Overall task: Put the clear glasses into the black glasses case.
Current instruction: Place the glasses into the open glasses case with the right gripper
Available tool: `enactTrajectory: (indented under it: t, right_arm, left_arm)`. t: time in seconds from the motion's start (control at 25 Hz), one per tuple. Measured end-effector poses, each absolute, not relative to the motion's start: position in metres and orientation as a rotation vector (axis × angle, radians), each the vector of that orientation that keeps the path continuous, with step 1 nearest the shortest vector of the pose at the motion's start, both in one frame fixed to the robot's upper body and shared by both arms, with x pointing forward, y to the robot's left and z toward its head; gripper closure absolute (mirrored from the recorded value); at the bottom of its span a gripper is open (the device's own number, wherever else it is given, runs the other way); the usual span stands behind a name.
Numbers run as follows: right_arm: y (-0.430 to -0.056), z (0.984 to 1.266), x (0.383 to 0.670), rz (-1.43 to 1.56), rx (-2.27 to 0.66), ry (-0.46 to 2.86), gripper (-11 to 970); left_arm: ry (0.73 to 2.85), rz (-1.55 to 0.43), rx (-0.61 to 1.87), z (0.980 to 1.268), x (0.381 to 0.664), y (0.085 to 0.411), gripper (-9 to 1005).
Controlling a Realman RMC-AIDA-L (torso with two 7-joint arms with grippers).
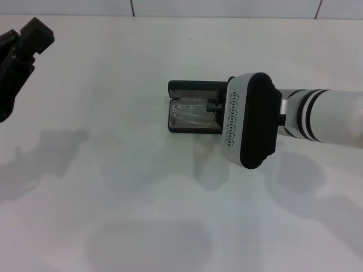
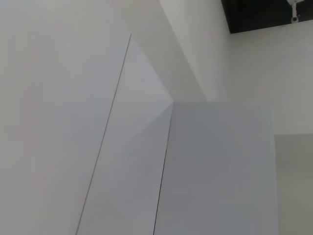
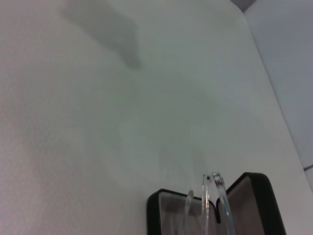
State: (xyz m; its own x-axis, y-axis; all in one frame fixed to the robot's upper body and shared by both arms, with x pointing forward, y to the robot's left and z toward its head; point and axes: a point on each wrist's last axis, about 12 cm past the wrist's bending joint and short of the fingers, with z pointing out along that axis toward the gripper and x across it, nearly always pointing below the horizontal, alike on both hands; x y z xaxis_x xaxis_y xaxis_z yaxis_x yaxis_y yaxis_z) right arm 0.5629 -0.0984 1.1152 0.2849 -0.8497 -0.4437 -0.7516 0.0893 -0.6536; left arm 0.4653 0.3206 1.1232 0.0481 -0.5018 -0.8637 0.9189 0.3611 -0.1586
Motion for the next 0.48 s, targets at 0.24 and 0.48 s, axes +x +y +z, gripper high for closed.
enactTrajectory:
  t: [0.24, 0.48]
  right_arm:
    - [-0.1022, 1.1089, 0.5648, -0.15, -1.672, 1.496, 882]
    - [-0.1034, 1.1074, 0.5667, -0.16, -1.665, 1.492, 882]
  left_arm:
    - [1.021, -1.161, 0.512, 1.1231, 0.4655, 0.3193, 940]
    - [1.018, -1.161, 0.513, 1.1233, 0.4659, 0.3188, 939]
